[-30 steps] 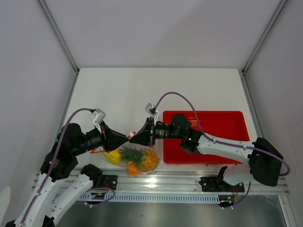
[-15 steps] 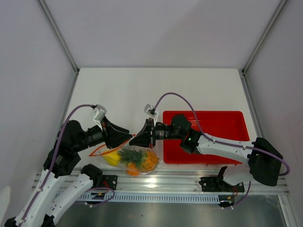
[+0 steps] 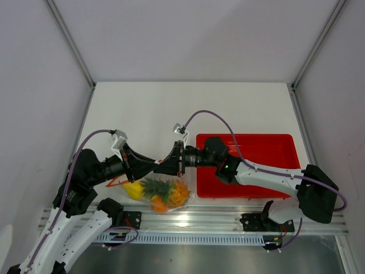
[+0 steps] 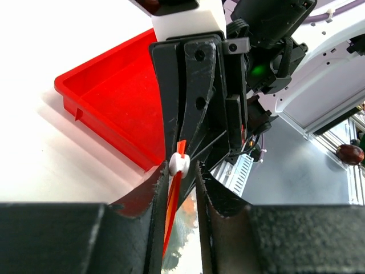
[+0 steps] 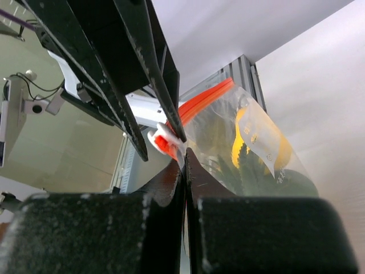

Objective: Place the food in the zip-top bag and seal the zipper
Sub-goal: Zip the zipper food storage bag at the center of the board.

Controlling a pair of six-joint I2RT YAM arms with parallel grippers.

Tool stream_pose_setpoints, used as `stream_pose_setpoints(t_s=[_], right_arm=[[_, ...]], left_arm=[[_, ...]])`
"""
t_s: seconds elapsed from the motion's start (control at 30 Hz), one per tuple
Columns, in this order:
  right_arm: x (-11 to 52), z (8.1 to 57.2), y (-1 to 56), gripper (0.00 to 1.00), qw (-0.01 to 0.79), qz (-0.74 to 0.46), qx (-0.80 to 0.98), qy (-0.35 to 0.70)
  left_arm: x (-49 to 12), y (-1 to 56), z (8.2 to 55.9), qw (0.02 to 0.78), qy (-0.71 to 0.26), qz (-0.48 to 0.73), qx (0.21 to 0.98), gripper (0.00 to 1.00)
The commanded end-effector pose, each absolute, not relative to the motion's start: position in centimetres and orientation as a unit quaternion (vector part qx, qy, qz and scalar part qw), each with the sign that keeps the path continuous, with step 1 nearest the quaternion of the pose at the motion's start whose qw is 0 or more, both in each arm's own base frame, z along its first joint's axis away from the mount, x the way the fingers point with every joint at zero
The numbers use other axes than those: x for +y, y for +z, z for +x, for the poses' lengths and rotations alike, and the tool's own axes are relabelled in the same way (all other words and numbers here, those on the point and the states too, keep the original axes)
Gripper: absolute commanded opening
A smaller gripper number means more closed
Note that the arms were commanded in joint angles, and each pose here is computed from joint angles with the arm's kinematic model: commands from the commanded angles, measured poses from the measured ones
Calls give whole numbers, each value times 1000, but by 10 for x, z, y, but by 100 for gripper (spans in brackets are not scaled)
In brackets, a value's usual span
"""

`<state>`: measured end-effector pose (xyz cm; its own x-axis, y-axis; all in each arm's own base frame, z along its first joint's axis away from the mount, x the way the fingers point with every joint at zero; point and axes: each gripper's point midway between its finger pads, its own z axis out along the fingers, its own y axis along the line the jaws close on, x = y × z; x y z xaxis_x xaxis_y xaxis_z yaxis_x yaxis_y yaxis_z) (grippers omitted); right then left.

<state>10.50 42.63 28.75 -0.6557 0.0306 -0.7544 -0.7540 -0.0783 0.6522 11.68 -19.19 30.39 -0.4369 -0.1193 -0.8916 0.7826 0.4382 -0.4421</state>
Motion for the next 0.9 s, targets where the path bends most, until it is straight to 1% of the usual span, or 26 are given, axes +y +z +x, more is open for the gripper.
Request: stream_pose_setpoints(t_s=[0.0, 0.07, 0.13, 0.17, 0.23, 0.3, 0.37, 0.47, 0.53, 0.73, 0.8, 0.87], right_arm=[[429, 111, 334, 0, 318, -274, 578, 700], [430, 110, 335, 0, 316, -275, 579, 700], [432, 109, 334, 0, 312, -277, 582, 698], [432, 109, 333, 0, 311, -277, 583, 698], [433, 108, 333, 0, 309, -278, 581, 700], [433, 107, 331, 0, 305, -277, 582, 701], [435, 106, 329, 0, 303, -279, 583, 700], [435, 105, 327, 0, 302, -281, 585, 698], [436, 105, 326, 0, 301, -281, 586, 698], [437, 105, 324, 0, 298, -280, 589, 697], [436, 106, 323, 0, 299, -279, 591, 696], [436, 107, 322, 0, 299, -279, 592, 695]], left_arm=[[-194, 306, 117, 489, -475, 251, 687, 26], [-194, 306, 118, 489, -474, 249, 689, 25], [-194, 305, 119, 490, -473, 249, 689, 22], [-194, 305, 120, 491, -472, 247, 689, 19], [-194, 306, 121, 493, -471, 245, 689, 14], [-194, 305, 123, 491, -471, 242, 692, 13], [-194, 306, 123, 493, -472, 238, 691, 13], [-193, 310, 123, 499, -474, 233, 687, 16], [-192, 312, 123, 502, -472, 230, 688, 17], [-191, 309, 125, 493, -469, 219, 699, 10], [-191, 309, 125, 491, -469, 217, 701, 10], [-190, 309, 124, 491, -470, 217, 701, 19]])
